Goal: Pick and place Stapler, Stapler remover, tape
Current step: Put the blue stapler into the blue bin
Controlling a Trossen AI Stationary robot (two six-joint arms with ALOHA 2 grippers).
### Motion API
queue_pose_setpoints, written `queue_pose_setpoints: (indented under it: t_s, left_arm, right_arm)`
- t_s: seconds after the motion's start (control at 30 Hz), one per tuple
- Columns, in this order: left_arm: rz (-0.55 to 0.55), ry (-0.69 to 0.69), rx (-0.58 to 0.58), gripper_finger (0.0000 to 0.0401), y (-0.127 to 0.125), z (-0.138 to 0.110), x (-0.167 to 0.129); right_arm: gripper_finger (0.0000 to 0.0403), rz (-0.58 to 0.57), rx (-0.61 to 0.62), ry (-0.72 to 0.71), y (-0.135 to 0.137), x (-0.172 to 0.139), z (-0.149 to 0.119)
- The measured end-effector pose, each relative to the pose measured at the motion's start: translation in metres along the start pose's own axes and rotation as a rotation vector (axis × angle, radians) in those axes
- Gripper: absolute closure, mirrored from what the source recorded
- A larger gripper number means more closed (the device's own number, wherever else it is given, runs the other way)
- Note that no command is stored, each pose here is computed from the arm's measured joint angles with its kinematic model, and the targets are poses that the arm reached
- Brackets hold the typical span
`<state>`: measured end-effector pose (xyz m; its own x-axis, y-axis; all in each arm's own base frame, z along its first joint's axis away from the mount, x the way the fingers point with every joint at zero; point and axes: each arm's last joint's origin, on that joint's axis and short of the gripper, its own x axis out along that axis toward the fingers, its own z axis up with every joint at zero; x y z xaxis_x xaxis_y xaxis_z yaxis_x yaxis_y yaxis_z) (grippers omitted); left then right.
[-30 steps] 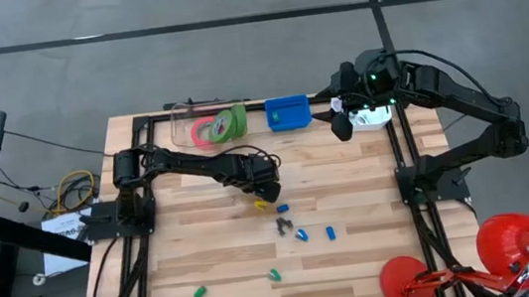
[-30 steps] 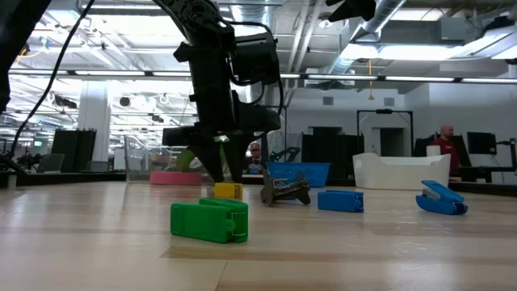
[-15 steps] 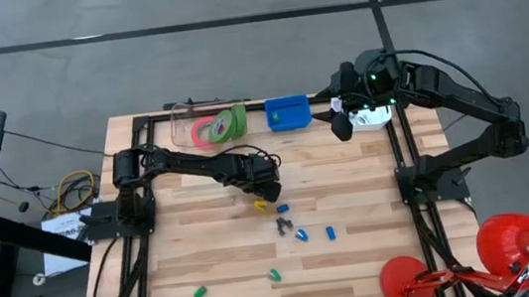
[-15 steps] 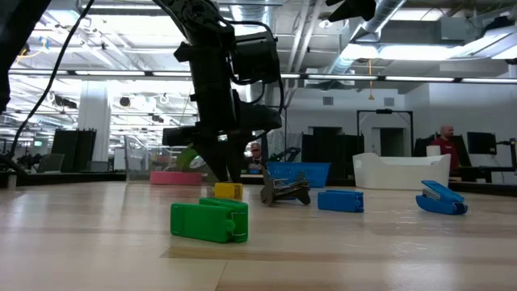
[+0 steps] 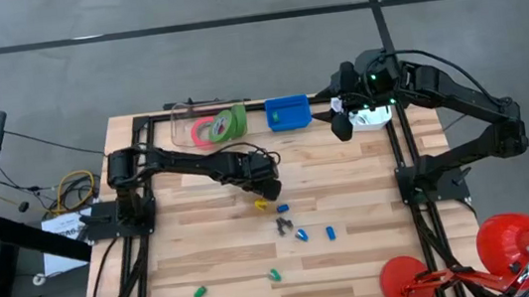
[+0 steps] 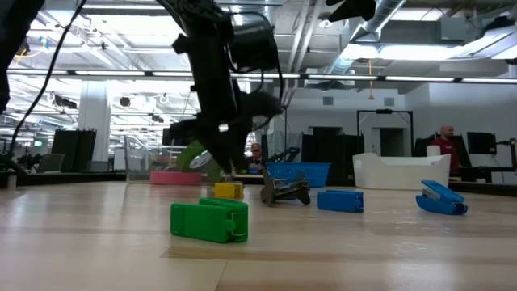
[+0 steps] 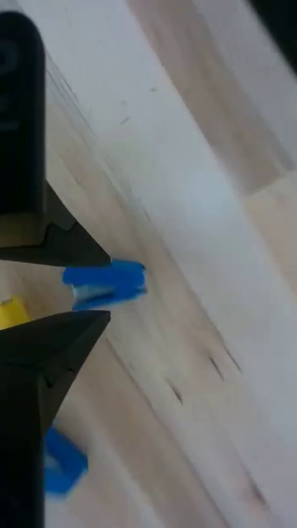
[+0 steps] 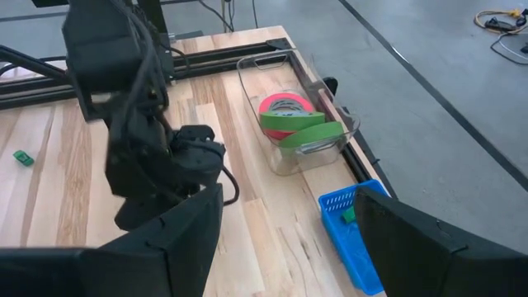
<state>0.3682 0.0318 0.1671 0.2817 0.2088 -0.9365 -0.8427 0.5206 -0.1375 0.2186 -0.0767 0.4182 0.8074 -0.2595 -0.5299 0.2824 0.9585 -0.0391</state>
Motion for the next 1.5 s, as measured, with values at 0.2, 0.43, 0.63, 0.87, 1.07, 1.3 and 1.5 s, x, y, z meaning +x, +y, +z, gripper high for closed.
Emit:
queue_pose_setpoints:
  t_s: [0.2,0.43,0.63,0.87,1.07,1.3,1.5]
  left_arm:
    - [-0.055,-0.111,-0.013,0.0316,0.005,0.013,-0.036]
    - [-0.103,-0.236,-0.054,0.0316,0.018,0.028,-0.076]
    - [-0.133,-0.274,-0.06,0.0316,0.024,0.035,-0.09]
    - [-0.235,-0.32,-0.037,0.0314,0.016,0.041,-0.093]
    - [-0.392,-0.253,0.0,0.026,0.011,0.042,-0.1]
    - [-0.462,-0.281,-0.006,0.0159,0.012,0.043,-0.117]
    - [-0.524,-0.333,-0.017,0.0126,0.02,0.042,-0.144]
  right_arm:
    - [0.0138,0.0,0.0,0.0,0.0,0.0,0.0]
    - [0.0138,0.0,-0.001,0.0,0.0,0.0,0.0]
    - [0.0138,0.0,-0.001,0.0,0.0,0.0,0.0]
    - [0.0138,0.0,-0.001,-0.002,0.0,0.0,0.0]
    - [0.0138,-0.001,-0.02,-0.013,0.0,-0.008,-0.001]
    - [0.0138,-0.001,-0.028,-0.022,0.001,-0.03,-0.006]
    - [0.0138,-0.003,-0.028,-0.041,0.002,-0.052,-0.012]
